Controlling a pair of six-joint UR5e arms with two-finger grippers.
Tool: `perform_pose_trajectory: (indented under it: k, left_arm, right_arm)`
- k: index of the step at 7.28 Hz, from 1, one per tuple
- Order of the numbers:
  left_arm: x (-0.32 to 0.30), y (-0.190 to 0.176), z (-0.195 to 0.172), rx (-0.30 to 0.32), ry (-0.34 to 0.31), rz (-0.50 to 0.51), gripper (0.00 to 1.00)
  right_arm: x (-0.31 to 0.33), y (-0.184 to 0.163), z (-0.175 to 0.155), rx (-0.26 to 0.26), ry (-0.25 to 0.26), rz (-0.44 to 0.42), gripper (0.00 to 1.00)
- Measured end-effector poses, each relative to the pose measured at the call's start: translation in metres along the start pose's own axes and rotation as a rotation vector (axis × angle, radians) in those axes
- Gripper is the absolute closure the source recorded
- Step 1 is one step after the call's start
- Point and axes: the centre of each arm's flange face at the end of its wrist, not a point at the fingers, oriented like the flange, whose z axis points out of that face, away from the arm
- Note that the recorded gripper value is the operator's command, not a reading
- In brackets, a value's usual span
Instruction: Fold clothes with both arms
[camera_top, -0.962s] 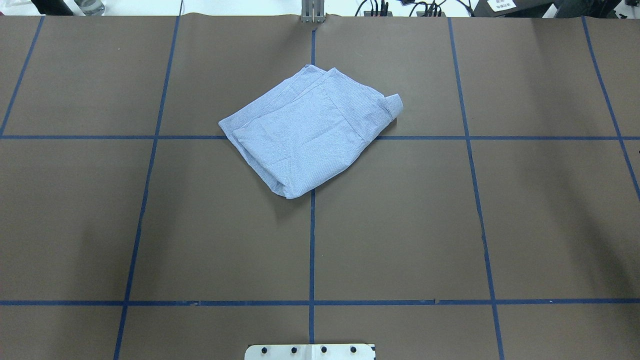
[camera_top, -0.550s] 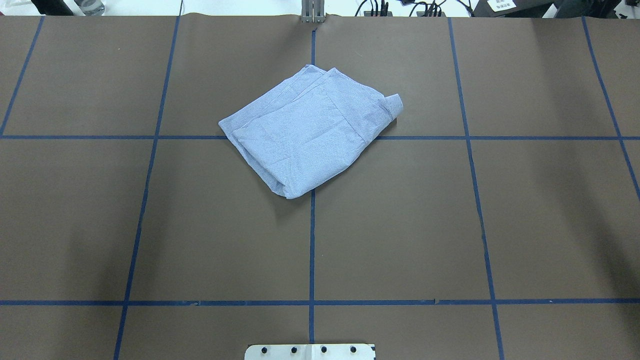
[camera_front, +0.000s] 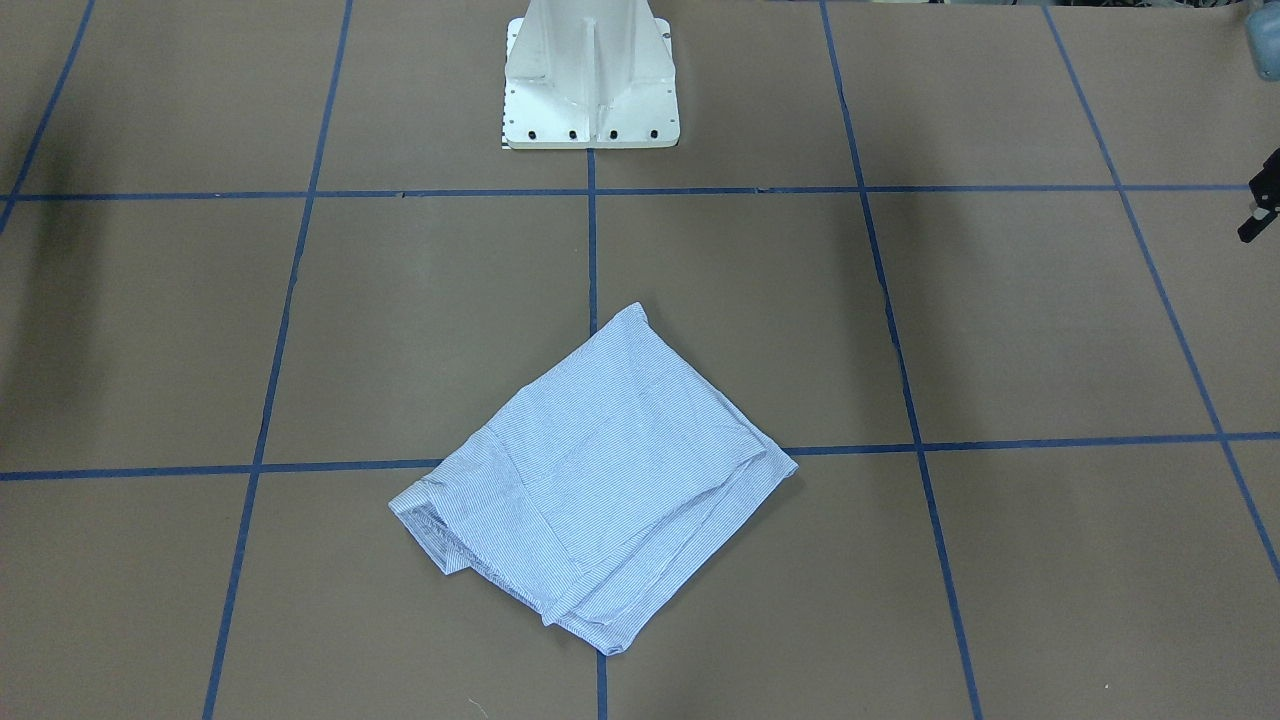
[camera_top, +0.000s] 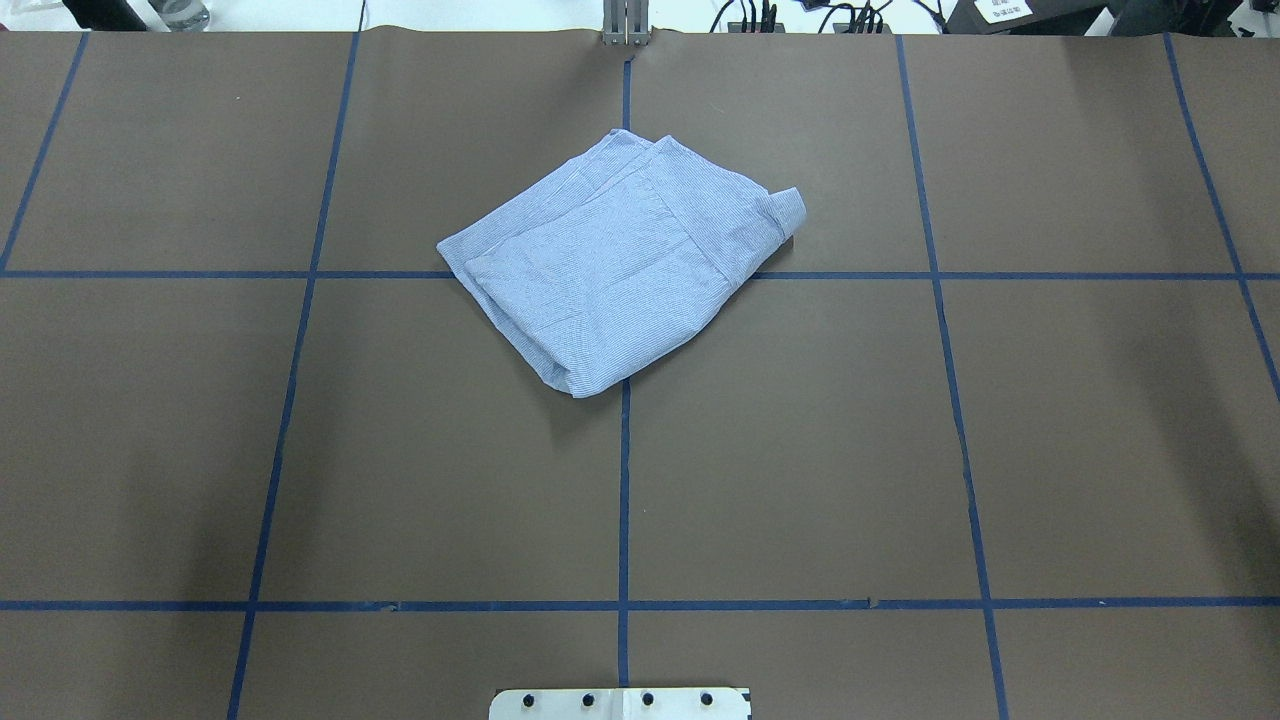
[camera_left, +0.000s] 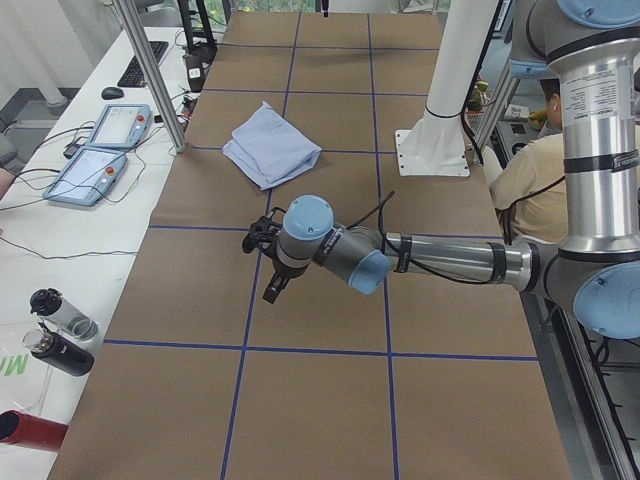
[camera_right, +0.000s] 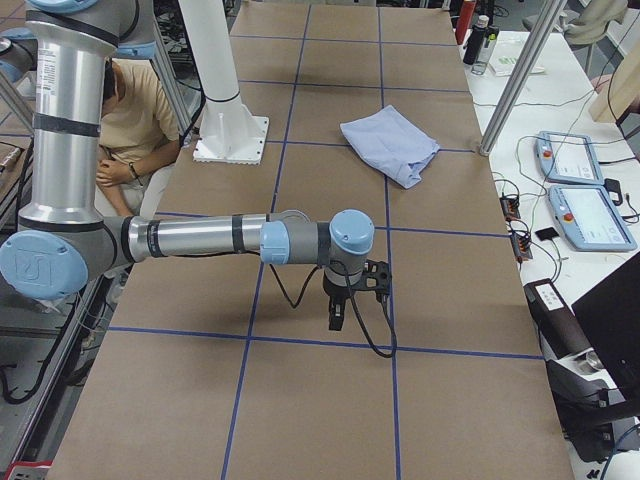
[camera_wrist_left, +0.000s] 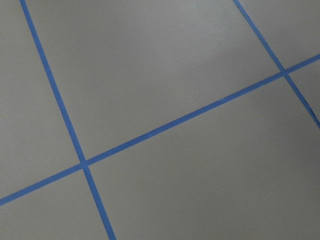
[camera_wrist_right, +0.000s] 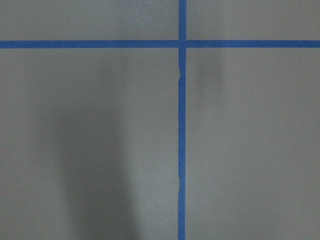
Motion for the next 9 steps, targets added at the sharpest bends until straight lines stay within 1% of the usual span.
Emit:
perform_pose_trajectory:
  k: [1, 2, 6, 9]
  left_arm:
    - [-0.003, -0.002, 0.0, -0.003, -0.029, -0.004, 0.01]
    - [-0.005, -0.002, 0.0, -0.004, -0.04, -0.009, 0.01]
    - [0.001, -0.007, -0.005, 0.01, -0.039, 0.004, 0.01]
    - [0.007, -0.006, -0.011, 0.018, -0.031, 0.011, 0.01]
  right_arm:
    - [-0.001, -0.002, -0.003, 0.005, -0.015, -0.003, 0.0]
    - [-0.004, -0.004, -0.006, 0.01, -0.028, -0.006, 0.0]
    - [-0.014, -0.008, -0.016, 0.032, -0.041, -0.022, 0.0]
    - [-0.016, -0.012, -0.017, 0.034, -0.043, -0.021, 0.0]
